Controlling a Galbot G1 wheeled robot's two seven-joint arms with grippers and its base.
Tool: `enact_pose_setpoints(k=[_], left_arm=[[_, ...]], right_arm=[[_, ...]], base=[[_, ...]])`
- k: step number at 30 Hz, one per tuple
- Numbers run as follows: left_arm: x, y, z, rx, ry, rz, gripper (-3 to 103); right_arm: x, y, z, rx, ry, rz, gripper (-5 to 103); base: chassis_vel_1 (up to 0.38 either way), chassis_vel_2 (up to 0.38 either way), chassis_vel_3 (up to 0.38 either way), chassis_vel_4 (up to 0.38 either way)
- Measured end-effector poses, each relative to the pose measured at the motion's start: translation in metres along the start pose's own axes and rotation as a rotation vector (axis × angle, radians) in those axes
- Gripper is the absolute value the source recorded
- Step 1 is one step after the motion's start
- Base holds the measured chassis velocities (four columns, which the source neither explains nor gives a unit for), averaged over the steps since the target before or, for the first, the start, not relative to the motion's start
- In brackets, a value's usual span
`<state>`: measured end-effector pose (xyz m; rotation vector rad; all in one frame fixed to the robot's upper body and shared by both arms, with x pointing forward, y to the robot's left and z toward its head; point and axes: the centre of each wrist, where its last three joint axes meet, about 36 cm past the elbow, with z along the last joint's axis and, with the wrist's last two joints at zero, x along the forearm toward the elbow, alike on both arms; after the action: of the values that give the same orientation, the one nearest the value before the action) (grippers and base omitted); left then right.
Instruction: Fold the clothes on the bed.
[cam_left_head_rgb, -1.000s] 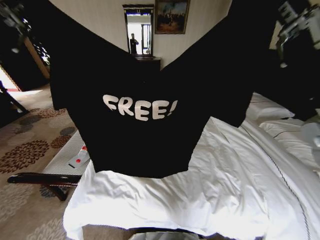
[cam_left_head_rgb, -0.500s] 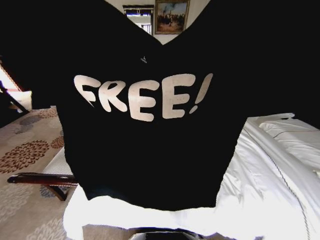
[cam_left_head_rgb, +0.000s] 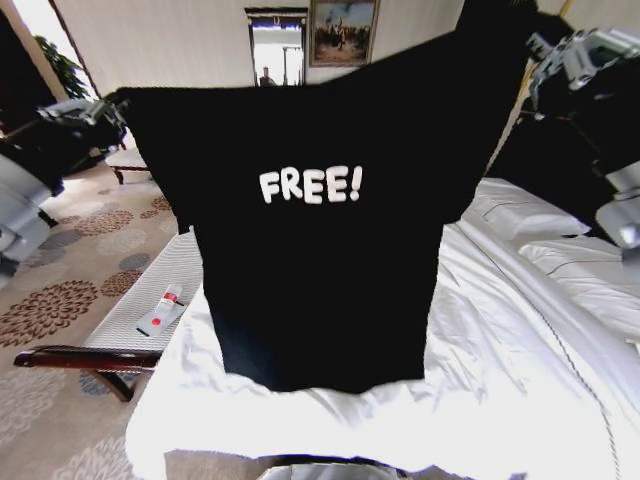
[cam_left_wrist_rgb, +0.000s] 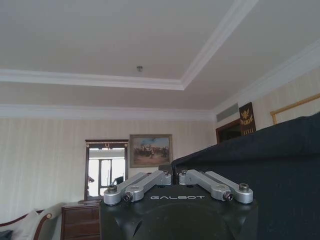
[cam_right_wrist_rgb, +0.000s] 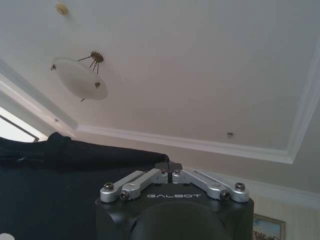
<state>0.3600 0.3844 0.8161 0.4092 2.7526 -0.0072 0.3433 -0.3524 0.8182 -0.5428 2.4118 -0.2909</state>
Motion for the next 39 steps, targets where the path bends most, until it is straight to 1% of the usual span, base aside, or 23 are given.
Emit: enact_pose_setpoints(k=[2, 6, 9, 10, 11, 12, 14, 15, 16, 18, 19, 21, 22, 23, 24, 25, 26, 29, 31, 34, 37, 39], left_arm=[[0.001, 0.002, -0.007, 0.005, -0.013, 0.001, 2], [0.006, -0.004, -0.013, 0.012, -0.025, 0.021, 2], [0.015, -0.022, -0.009, 0.012, -0.019, 0.07, 2], [0.015, -0.022, -0.009, 0.012, -0.019, 0.07, 2], [0.02, -0.031, -0.006, 0.016, -0.015, 0.09, 2], [0.023, -0.036, -0.006, 0.019, -0.013, 0.098, 2], [0.037, -0.055, -0.004, 0.036, -0.011, 0.125, 2], [0.037, -0.055, -0.004, 0.036, -0.011, 0.125, 2], [0.046, -0.063, -0.004, 0.04, -0.015, 0.134, 2], [0.065, -0.077, -0.008, 0.042, -0.016, 0.147, 2], [0.065, -0.077, -0.008, 0.042, -0.016, 0.147, 2], [0.078, -0.078, -0.013, 0.049, -0.001, 0.134, 2], [0.084, -0.076, -0.019, 0.058, 0.006, 0.123, 2], [0.087, -0.075, -0.022, 0.063, 0.01, 0.119, 2], [0.089, -0.075, -0.025, 0.074, 0.018, 0.118, 2], [0.089, -0.075, -0.025, 0.074, 0.018, 0.118, 2], [0.09, -0.075, -0.027, 0.076, 0.019, 0.12, 2], [0.09, -0.078, -0.035, 0.058, 0.01, 0.139, 2], [0.09, -0.079, -0.036, 0.053, 0.009, 0.141, 2], [0.09, -0.081, -0.044, 0.03, 0.008, 0.153, 2], [0.089, -0.082, -0.045, 0.024, 0.016, 0.154, 2], [0.085, -0.082, -0.038, 0.034, 0.06, 0.15, 2]], right_arm=[[-0.001, -0.002, -0.005, 0.005, -0.02, -0.003, 0], [-0.001, 0.002, -0.014, -0.001, -0.052, -0.013, 0], [0.005, 0.014, -0.014, -0.028, -0.061, -0.027, 0], [0.005, 0.014, -0.014, -0.028, -0.061, -0.027, 0], [0.01, 0.021, -0.011, -0.047, -0.057, -0.026, 0], [0.012, 0.026, -0.009, -0.059, -0.052, -0.027, 0], [0.028, 0.05, -0.003, -0.111, -0.031, -0.026, 0], [0.028, 0.05, -0.003, -0.111, -0.031, -0.026, 0], [0.036, 0.062, -0.003, -0.137, -0.021, -0.02, 0], [0.048, 0.064, -0.002, -0.165, 0.009, 0.038, 0], [0.048, 0.064, -0.002, -0.165, 0.009, 0.038, 0], [0.06, 0.058, -0.004, -0.163, 0.023, 0.099, 0], [0.072, 0.05, -0.006, -0.145, 0.034, 0.131, 0], [0.079, 0.047, -0.005, -0.124, 0.038, 0.135, 0], [0.087, 0.044, -0.003, -0.087, 0.048, 0.139, 0], [0.087, 0.044, -0.003, -0.087, 0.048, 0.139, 0], [0.092, 0.043, -0.002, -0.073, 0.058, 0.142, 0], [0.092, 0.043, 0.001, -0.077, 0.094, 0.131, 0], [0.09, 0.043, 0.0, -0.078, 0.091, 0.126, 0], [0.075, 0.045, -0.018, -0.077, 0.055, 0.087, 0], [0.07, 0.046, -0.022, -0.079, 0.052, 0.075, 0], [0.066, 0.049, -0.017, -0.091, 0.077, 0.077, 0]], base=[[0.0, 0.0, 0.0, 0.0], [0.0, 0.0, 0.0, 0.0], [0.0, 0.0, 0.0, 0.0], [0.0, 0.0, 0.0, 0.0], [0.0, 0.0, 0.0, 0.0], [0.0, 0.0, 0.0, 0.0], [0.0, 0.0, 0.0, 0.0], [0.0, 0.0, 0.0, 0.0], [0.0, 0.0, 0.0, 0.0], [0.0, 0.0, 0.0, 0.0], [0.0, 0.0, 0.0, 0.0], [0.0, 0.0, 0.0, 0.0], [0.0, 0.0, 0.0, 0.0], [0.0, 0.0, 0.0, 0.0], [0.0, 0.0, 0.0, 0.0], [0.0, 0.0, 0.0, 0.0], [0.0, 0.0, 0.0, 0.0], [0.0, 0.0, 0.0, 0.0], [0.0, 0.0, 0.0, 0.0], [0.0, 0.0, 0.0, 0.0], [0.0, 0.0, 0.0, 0.0], [0.0, 0.0, 0.0, 0.0]])
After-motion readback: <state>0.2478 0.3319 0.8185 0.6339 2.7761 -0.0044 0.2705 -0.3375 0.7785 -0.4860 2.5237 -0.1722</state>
